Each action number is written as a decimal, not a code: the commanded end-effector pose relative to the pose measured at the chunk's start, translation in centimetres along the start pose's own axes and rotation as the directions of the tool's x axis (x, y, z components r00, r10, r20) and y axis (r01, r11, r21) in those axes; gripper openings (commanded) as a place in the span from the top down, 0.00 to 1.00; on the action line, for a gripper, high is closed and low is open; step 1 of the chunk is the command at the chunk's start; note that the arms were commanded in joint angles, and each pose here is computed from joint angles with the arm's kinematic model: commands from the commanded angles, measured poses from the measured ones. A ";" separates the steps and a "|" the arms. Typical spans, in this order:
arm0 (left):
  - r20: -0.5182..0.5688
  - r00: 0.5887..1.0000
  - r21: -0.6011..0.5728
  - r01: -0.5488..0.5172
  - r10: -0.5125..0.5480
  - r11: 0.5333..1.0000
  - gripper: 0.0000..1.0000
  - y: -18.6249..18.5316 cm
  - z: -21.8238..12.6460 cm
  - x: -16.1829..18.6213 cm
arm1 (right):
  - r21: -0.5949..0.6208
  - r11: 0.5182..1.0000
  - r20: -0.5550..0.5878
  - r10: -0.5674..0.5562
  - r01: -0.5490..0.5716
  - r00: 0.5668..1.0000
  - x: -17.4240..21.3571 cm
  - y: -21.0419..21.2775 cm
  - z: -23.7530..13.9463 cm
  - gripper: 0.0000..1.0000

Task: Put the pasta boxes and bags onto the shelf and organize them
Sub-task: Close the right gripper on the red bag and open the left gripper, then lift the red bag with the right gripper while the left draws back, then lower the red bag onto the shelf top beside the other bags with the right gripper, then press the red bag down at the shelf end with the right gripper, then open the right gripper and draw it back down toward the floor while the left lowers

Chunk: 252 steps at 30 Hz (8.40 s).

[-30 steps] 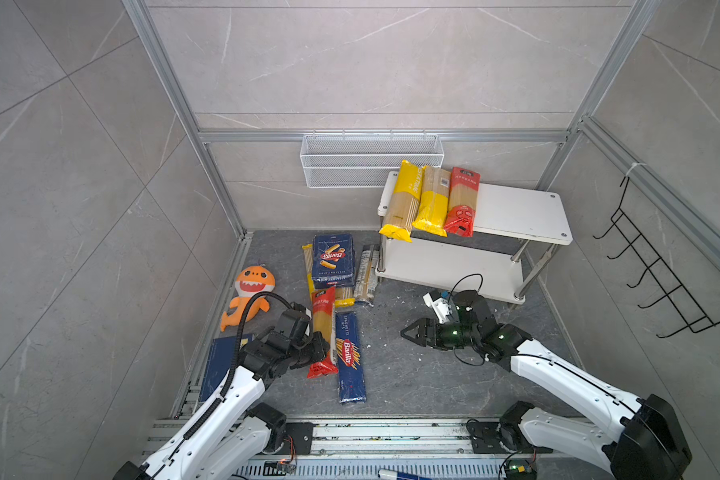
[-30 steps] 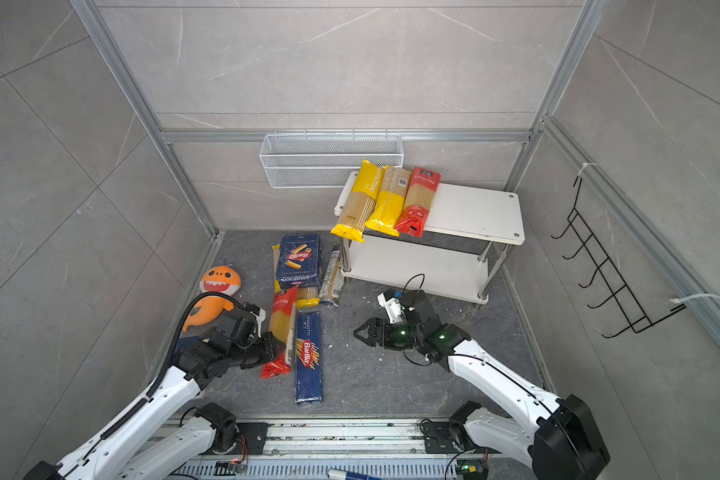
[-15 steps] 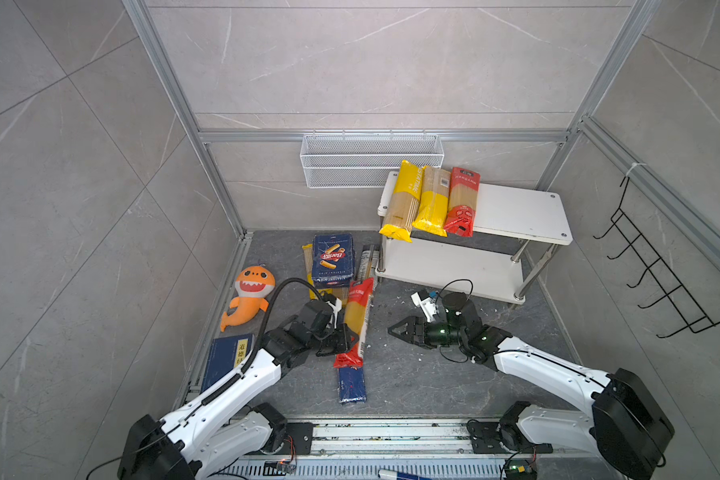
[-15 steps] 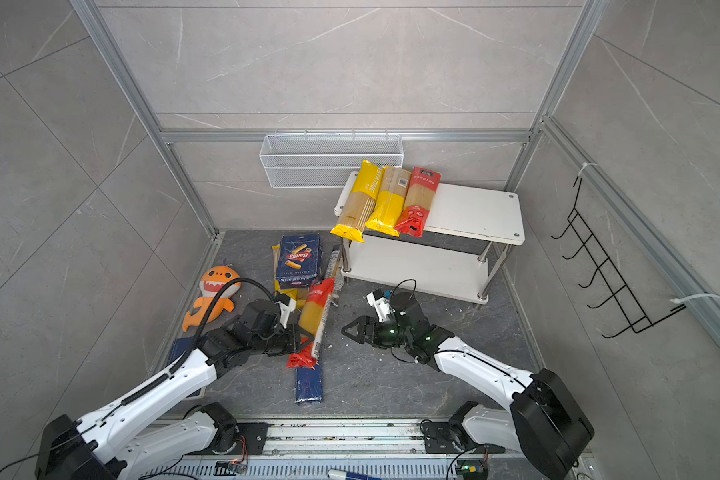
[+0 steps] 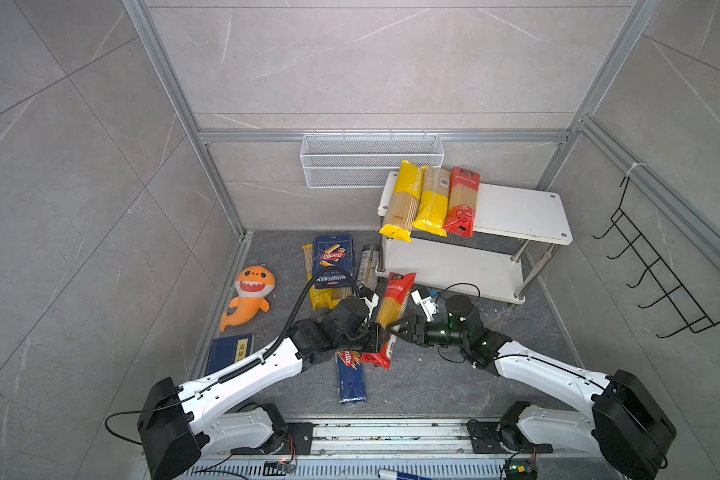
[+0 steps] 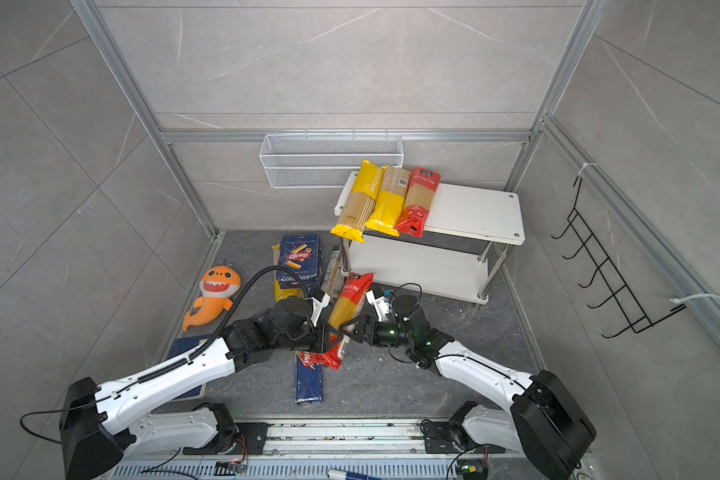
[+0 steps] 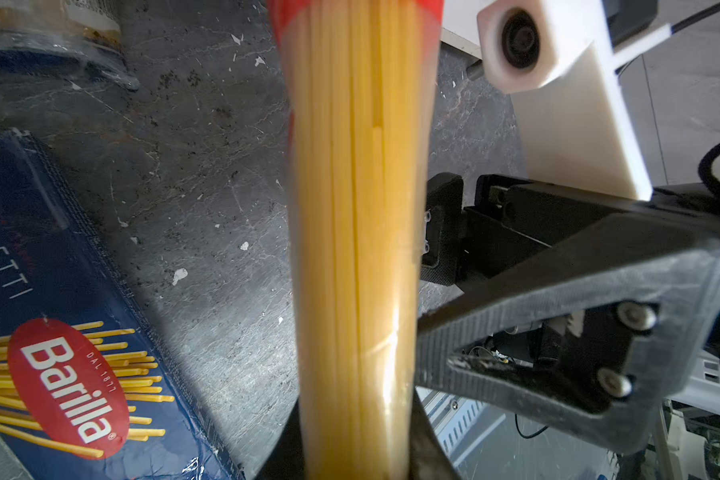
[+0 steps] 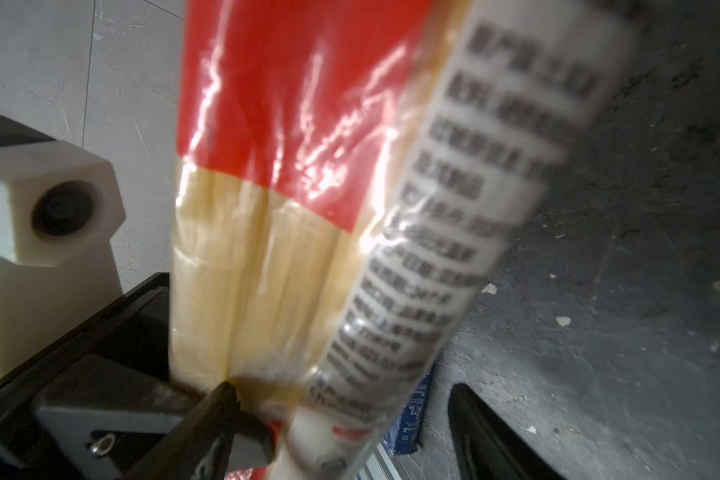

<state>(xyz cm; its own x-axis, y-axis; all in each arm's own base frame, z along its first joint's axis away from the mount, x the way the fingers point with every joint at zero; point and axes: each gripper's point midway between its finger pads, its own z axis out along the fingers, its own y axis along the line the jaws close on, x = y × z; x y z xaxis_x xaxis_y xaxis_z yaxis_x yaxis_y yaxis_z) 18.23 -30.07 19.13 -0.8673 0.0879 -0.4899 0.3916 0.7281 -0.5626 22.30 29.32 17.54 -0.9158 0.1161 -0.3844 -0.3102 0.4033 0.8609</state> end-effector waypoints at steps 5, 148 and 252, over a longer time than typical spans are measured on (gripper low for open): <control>0.234 0.968 0.313 -0.161 0.088 0.936 1.00 -10.2 -4.2 -4.6 | -0.131 0.989 0.063 -0.063 0.071 0.996 -0.8 4.0 -1.4 0.18; 0.376 0.922 0.105 0.054 -0.090 0.993 0.00 6.6 -13.5 -13.6 | 0.395 0.900 0.475 -0.029 -0.183 0.879 -32.9 4.1 -29.6 0.22; 0.304 0.929 -0.471 0.338 -0.209 0.815 0.00 24.5 -3.1 -8.8 | 0.471 0.878 0.306 -0.254 0.086 0.918 -7.5 4.8 -23.1 0.02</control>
<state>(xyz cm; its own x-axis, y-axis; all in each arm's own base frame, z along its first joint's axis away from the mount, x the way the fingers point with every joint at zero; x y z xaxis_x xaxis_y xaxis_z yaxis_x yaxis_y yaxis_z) 32.39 -11.45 11.48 -0.8365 -0.2813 -0.4702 -0.1053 0.9247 -0.3658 21.86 8.66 31.25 -0.7088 0.2879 -0.6440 -0.1678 0.8179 0.5503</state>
